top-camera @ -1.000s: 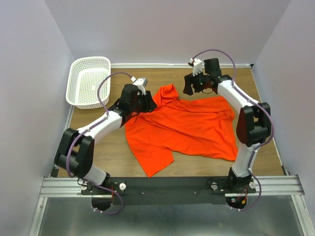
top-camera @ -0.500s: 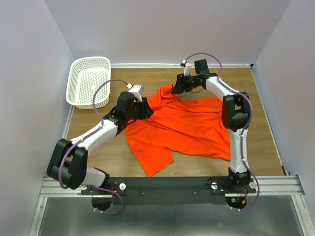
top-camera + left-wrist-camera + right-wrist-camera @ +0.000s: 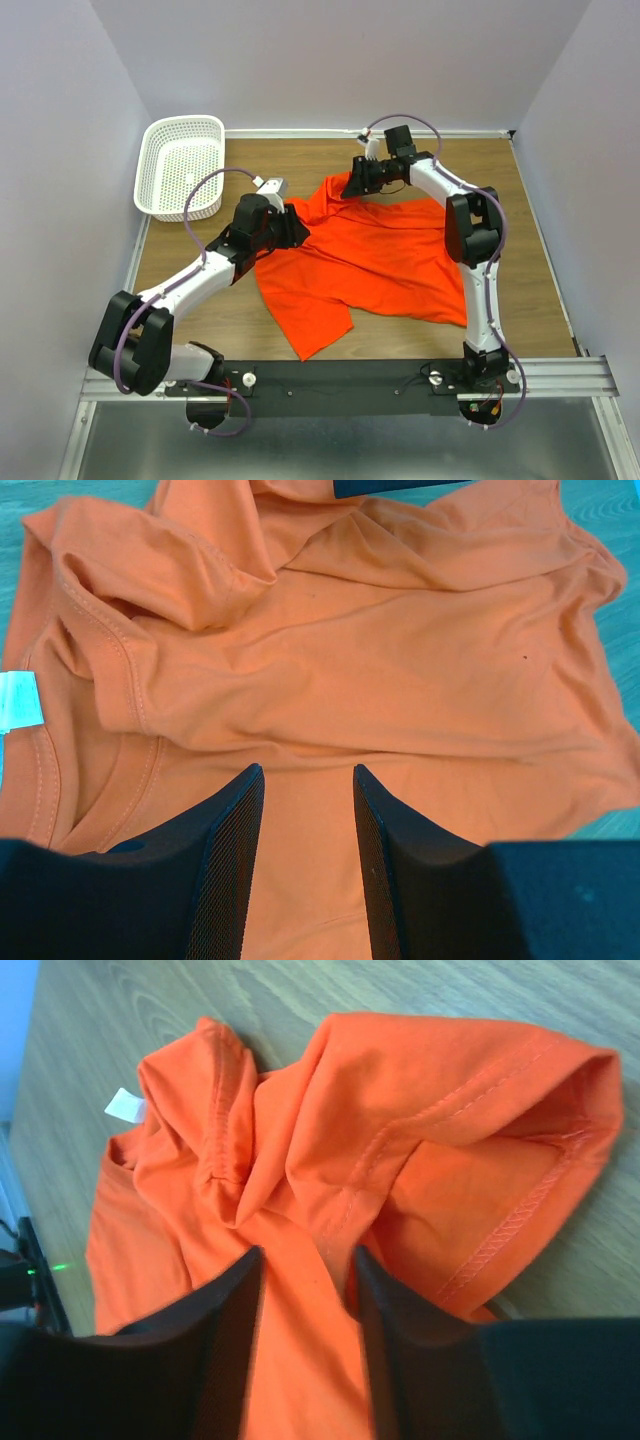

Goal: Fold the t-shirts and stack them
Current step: Flatten the tshirt out

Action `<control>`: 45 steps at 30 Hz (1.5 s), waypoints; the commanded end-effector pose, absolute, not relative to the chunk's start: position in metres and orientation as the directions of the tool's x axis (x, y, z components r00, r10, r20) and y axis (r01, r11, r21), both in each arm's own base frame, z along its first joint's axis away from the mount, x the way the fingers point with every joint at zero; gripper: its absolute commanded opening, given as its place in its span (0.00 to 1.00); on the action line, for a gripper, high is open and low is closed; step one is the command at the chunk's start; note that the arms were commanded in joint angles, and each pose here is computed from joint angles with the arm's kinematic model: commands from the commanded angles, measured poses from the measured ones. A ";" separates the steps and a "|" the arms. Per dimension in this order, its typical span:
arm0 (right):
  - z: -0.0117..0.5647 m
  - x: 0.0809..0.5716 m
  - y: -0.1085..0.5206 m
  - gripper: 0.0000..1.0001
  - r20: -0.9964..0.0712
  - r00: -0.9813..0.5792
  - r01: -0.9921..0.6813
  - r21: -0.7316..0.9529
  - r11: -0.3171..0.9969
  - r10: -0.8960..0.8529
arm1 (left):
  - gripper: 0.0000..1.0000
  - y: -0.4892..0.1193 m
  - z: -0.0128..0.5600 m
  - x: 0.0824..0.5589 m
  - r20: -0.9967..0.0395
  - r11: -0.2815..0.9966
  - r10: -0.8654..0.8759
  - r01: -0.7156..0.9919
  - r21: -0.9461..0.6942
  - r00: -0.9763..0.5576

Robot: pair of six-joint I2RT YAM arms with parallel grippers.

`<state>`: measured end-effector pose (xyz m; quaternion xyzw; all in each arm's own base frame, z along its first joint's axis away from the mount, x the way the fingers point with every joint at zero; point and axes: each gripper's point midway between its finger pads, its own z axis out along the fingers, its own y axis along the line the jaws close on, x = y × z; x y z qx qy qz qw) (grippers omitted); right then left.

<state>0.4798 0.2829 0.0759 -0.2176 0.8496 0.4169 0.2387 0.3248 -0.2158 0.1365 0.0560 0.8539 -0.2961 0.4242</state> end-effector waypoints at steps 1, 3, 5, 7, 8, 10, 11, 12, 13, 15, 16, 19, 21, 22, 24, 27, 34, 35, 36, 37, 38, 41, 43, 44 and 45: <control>0.085 0.470 0.289 0.42 -0.554 -0.817 -0.547 0.658 0.517 -0.160 | 0.49 -0.215 0.131 0.326 -0.760 0.823 -0.169 0.335 -0.459 -0.628; 0.100 0.475 0.287 0.33 -0.593 -0.790 -0.576 0.626 0.526 -0.159 | 0.49 -0.214 0.128 0.325 -0.757 0.823 -0.171 0.330 -0.462 -0.631; 0.113 0.478 0.285 0.27 -0.635 -0.754 -0.612 0.587 0.530 -0.167 | 0.49 -0.214 0.124 0.325 -0.753 0.823 -0.169 0.330 -0.462 -0.636; 0.134 0.475 0.285 0.16 -0.674 -0.718 -0.649 0.561 0.514 -0.171 | 0.49 -0.216 0.122 0.325 -0.750 0.822 -0.167 0.330 -0.465 -0.641; 0.140 0.472 0.285 0.12 -0.683 -0.710 -0.660 0.558 0.504 -0.173 | 0.49 -0.216 0.122 0.325 -0.750 0.821 -0.167 0.332 -0.465 -0.640; 0.146 0.456 0.284 0.01 -0.684 -0.706 -0.675 0.568 0.471 -0.185 | 0.49 -0.218 0.119 0.327 -0.747 0.821 -0.159 0.334 -0.463 -0.645; 0.154 0.455 0.284 0.01 -0.697 -0.693 -0.688 0.561 0.460 -0.186 | 0.49 -0.218 0.120 0.328 -0.749 0.820 -0.160 0.336 -0.464 -0.643; 0.156 0.449 0.284 0.01 -0.701 -0.687 -0.696 0.560 0.449 -0.192 | 0.49 -0.218 0.117 0.328 -0.746 0.822 -0.157 0.333 -0.462 -0.648; 0.148 0.438 0.281 0.01 -0.688 -0.695 -0.696 0.570 0.437 -0.209 | 0.49 -0.218 0.116 0.328 -0.746 0.822 -0.153 0.336 -0.460 -0.648; 0.154 0.423 0.281 0.01 -0.708 -0.667 -0.727 0.549 0.412 -0.232 | 0.49 -0.219 0.115 0.329 -0.743 0.821 -0.149 0.338 -0.461 -0.652; 0.148 0.416 0.278 0.00 -0.703 -0.667 -0.728 0.546 0.414 -0.246 | 0.49 -0.220 0.114 0.329 -0.743 0.819 -0.149 0.339 -0.462 -0.653; 0.128 0.403 0.266 0.01 -0.685 -0.673 -0.717 0.511 0.473 -0.279 | 0.49 -0.221 0.112 0.329 -0.743 0.817 -0.146 0.343 -0.463 -0.654; 0.112 0.417 0.258 0.21 -0.655 -0.707 -0.663 0.481 0.574 -0.268 | 0.49 -0.222 0.112 0.328 -0.741 0.813 -0.148 0.346 -0.468 -0.655; 0.108 0.422 0.256 0.32 -0.642 -0.723 -0.639 0.484 0.598 -0.253 | 0.49 -0.222 0.112 0.328 -0.739 0.812 -0.150 0.345 -0.471 -0.657; 0.111 0.443 0.259 0.54 -0.652 -0.722 -0.623 0.468 0.627 -0.230 | 0.49 -0.221 0.114 0.325 -0.738 0.809 -0.156 0.343 -0.476 -0.656; 0.104 0.468 0.269 0.56 -0.632 -0.754 -0.576 0.505 0.643 -0.180 | 0.49 -0.220 0.120 0.321 -0.744 0.805 -0.169 0.345 -0.483 -0.647; 0.068 0.502 0.280 0.57 -0.591 -0.795 -0.516 0.534 0.670 -0.141 | 0.49 -0.210 0.126 0.309 -0.751 0.812 -0.185 0.333 -0.481 -0.633; 0.065 0.502 0.282 0.57 -0.577 -0.805 -0.504 0.550 0.666 -0.134 | 0.49 -0.209 0.127 0.309 -0.753 0.813 -0.188 0.331 -0.479 -0.630; 0.056 0.498 0.284 0.56 -0.558 -0.818 -0.500 0.570 0.652 -0.139 | 0.49 -0.208 0.129 0.307 -0.755 0.810 -0.192 0.332 -0.483 -0.627; 0.054 0.493 0.290 0.55 -0.551 -0.821 -0.505 0.578 0.641 -0.150 | 0.49 -0.209 0.130 0.307 -0.754 0.808 -0.195 0.333 -0.486 -0.627; 0.052 0.488 0.293 0.54 -0.546 -0.823 -0.511 0.587 0.628 -0.160 | 0.49 -0.208 0.132 0.306 -0.756 0.806 -0.200 0.334 -0.489 -0.624; 0.050 0.473 0.303 0.50 -0.534 -0.824 -0.529 0.602 0.598 -0.191 | 0.49 -0.208 0.131 0.304 -0.755 0.806 -0.199 0.334 -0.489 -0.625; 0.056 0.465 0.309 0.41 -0.535 -0.821 -0.542 0.619 0.568 -0.200 | 0.49 -0.207 0.131 0.304 -0.756 0.806 -0.202 0.332 -0.489 -0.623; 0.057 0.463 0.311 0.33 -0.540 -0.816 -0.550 0.615 0.565 -0.207 | 0.49 -0.207 0.129 0.303 -0.753 0.807 -0.200 0.331 -0.490 -0.626; 0.062 0.464 0.310 0.30 -0.553 -0.807 -0.560 0.604 0.566 -0.208 | 0.49 -0.207 0.128 0.303 -0.753 0.807 -0.200 0.331 -0.489 -0.627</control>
